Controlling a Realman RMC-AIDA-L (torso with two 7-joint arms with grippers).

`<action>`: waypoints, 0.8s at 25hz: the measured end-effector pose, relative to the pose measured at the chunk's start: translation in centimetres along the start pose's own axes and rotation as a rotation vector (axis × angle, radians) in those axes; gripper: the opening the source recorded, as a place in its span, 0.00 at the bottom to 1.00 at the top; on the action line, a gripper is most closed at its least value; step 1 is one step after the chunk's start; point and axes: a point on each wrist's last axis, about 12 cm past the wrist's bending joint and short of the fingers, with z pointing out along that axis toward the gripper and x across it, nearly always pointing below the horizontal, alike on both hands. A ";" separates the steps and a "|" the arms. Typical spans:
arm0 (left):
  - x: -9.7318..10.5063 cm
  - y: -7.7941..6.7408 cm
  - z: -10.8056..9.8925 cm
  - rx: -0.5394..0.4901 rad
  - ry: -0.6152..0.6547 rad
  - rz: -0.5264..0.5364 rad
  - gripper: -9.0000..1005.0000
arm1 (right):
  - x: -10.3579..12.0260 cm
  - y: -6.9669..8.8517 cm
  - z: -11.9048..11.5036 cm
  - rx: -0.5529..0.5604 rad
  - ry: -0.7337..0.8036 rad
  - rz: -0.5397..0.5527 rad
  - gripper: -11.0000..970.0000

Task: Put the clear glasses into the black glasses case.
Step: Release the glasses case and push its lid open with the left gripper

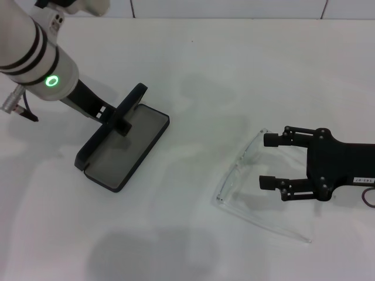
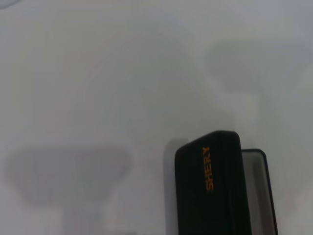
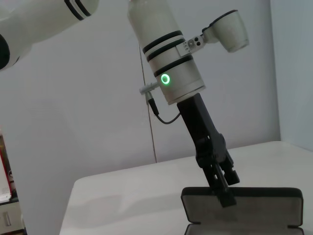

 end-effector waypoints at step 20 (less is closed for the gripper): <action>-0.4 -1.1 1.0 -0.018 0.011 0.085 0.55 | 0.2 -0.2 0.0 0.018 0.007 0.003 0.83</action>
